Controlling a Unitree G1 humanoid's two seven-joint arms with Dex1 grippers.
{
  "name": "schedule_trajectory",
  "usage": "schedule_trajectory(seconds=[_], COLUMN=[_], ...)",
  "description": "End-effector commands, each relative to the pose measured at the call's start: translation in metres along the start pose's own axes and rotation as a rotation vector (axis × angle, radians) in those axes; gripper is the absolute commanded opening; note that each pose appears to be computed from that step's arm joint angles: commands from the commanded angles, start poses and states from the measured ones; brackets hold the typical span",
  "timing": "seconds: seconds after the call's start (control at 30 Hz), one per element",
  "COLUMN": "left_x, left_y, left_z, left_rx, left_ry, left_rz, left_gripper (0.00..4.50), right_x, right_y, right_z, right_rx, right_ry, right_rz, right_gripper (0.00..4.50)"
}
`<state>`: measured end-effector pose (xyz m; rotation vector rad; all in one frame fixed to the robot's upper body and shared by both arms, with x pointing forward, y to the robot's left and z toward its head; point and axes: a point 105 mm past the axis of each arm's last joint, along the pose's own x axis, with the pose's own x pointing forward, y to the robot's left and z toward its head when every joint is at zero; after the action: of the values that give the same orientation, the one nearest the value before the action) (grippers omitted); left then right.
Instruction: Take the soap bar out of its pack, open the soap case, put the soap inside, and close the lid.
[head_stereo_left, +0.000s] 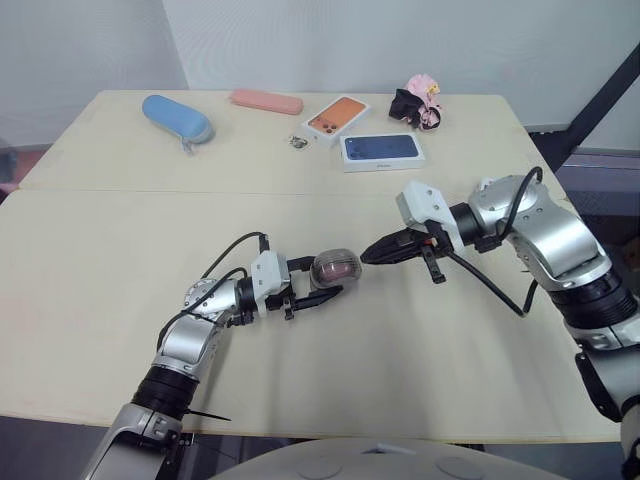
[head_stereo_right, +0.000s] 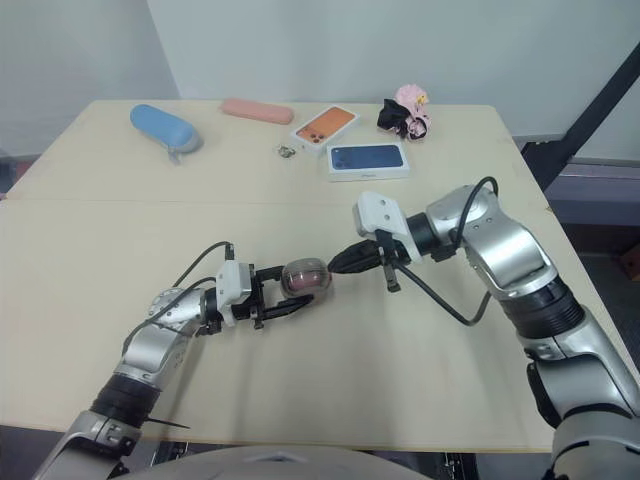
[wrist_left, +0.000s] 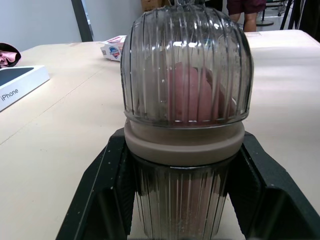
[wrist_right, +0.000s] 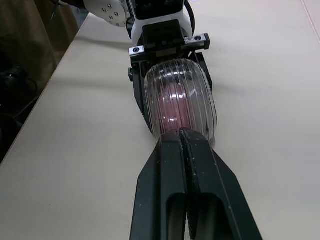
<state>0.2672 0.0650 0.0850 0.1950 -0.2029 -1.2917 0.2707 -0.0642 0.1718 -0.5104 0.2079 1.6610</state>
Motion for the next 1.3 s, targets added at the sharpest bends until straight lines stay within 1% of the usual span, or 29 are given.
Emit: schedule_trajectory(seconds=[0.03,0.57,1.03,1.17,1.3], left_x=[-0.003,-0.004,-0.004,-0.004,-0.006], left_y=[0.001,0.003,0.005,0.006,0.008], left_z=[-0.006,-0.004,-0.004,-0.002,0.0], left_rx=[-0.003,0.002,0.006,0.011,-0.008], left_ry=[0.034,0.034,0.031,0.027,0.024], left_rz=[0.009,0.019,0.026,0.033,0.038], left_gripper=[1.93,1.93,1.93,1.93,1.93], right_x=[0.0,0.024,0.037,0.036,0.022], right_y=[0.002,-0.001,-0.002,-0.004,-0.016], right_z=[0.012,0.002,-0.024,-0.023,-0.013], right_rx=[-0.049,-0.03,-0.003,0.003,0.008], right_ry=[-0.028,-0.032,0.051,0.035,-0.028], right_rz=[0.004,-0.012,-0.023,-0.037,-0.102], right_gripper=[0.09,0.09,0.09,0.09,0.09])
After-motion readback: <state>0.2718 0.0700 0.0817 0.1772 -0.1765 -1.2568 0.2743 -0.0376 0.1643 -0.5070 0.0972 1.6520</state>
